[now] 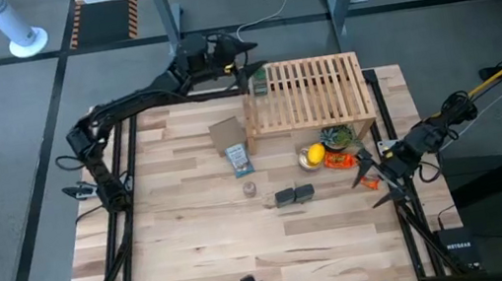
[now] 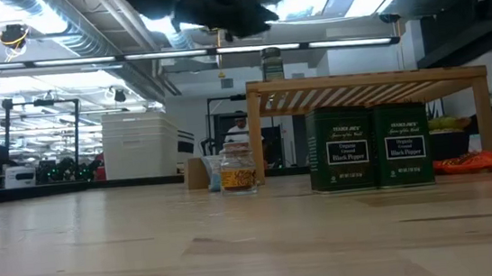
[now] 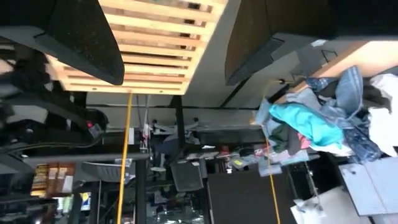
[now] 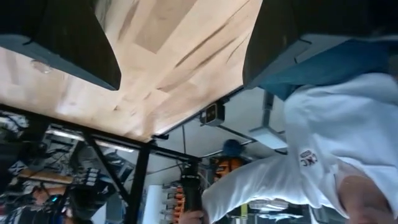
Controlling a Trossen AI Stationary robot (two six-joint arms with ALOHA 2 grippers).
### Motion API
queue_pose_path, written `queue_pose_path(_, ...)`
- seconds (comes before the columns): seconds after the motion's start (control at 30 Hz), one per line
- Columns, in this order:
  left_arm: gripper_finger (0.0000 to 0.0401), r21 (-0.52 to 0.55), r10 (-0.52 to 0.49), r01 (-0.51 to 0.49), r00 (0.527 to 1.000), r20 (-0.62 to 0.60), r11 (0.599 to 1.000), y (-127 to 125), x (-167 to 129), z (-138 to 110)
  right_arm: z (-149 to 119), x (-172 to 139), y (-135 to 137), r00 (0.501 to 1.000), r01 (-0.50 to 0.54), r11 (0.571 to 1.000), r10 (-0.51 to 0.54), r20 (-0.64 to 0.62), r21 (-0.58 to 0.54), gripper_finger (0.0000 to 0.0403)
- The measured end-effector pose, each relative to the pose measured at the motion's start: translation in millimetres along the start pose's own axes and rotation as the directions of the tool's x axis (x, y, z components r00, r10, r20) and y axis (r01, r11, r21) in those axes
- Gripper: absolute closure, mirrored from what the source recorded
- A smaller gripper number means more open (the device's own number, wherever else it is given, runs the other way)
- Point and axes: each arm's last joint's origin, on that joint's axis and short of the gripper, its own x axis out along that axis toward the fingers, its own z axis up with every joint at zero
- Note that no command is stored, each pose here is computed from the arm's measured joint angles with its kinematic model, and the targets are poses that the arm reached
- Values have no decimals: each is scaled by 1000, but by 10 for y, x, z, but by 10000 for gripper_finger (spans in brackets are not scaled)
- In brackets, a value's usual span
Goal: Shelf spices
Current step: Put the brown seasoning bottle on the shelf
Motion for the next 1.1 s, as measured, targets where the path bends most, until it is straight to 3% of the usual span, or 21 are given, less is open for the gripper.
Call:
queue_pose_path(0.13, 129, -21, -57, 55, 992, -116, 998, -190, -215, 158, -7, -8, 3, 1000, -7, 1000, 8, -19, 5, 59)
queue_pose_path(0.27, 129, -10, -134, 138, 934, -332, 990, -546, -430, 177, -19, -7, 4, 999, -9, 1000, 9, -31, 7, 59)
queue_pose_path(0.4, 139, 67, -125, 183, 854, -505, 981, -1035, -584, 103, -18, -7, 4, 1000, -9, 1000, 9, -30, 6, 59)
queue_pose_path(0.6, 173, 108, -132, 255, 765, -631, 961, -1813, -746, -101, -16, -7, 4, 1000, -9, 1000, 9, -28, 6, 59)
queue_pose_path(0.8, 197, 94, -84, 207, 715, -694, 974, -2320, -956, -384, -1, -7, 6, 1000, -18, 1000, 19, -11, 4, 59)
queue_pose_path(0.93, 204, 83, -33, 134, 689, -724, 988, -2493, -1081, -570, 35, -7, 4, 999, -19, 1000, 19, 26, -2, 59)
queue_pose_path(1.1, 205, 1, -38, 58, 663, -748, 998, -2621, -1187, -721, 32, -7, 5, 999, -22, 1000, 22, 24, -1, 59)
